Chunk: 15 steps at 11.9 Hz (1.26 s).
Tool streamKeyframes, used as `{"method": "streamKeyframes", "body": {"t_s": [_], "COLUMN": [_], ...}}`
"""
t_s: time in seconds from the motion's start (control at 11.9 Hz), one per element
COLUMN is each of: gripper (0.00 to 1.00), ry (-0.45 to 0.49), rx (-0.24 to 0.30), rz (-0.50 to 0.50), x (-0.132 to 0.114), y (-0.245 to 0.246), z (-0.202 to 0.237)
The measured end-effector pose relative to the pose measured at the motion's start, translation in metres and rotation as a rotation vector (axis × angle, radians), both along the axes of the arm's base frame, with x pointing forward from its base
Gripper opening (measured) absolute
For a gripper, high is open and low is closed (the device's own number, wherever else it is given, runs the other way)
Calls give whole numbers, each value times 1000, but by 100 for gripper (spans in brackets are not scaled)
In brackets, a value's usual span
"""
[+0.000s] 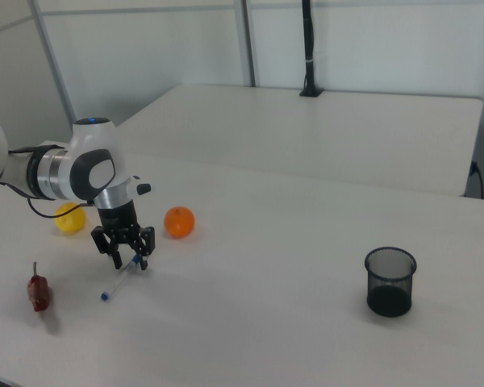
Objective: Place marker
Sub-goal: 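Lower the open gripper and close it on the marker's middle, then lift the marker and carry it toward the black mesh pen cup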
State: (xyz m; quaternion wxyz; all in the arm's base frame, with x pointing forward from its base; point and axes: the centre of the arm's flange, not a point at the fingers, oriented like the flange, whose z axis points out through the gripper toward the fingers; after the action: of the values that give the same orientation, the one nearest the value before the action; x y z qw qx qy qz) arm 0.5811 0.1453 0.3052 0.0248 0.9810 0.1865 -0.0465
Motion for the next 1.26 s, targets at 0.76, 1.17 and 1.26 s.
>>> {"method": "streamKeyframes", "body": {"t_s": [0.76,1.17,1.26], "gripper": [16,16,16], "ry": [-8,-40,-36], "rx": [2,12,12], "rz": [-1,-40,-52], "x": [2,13,15], "y": [3,-14,-20], "z": [0,37,50]}}
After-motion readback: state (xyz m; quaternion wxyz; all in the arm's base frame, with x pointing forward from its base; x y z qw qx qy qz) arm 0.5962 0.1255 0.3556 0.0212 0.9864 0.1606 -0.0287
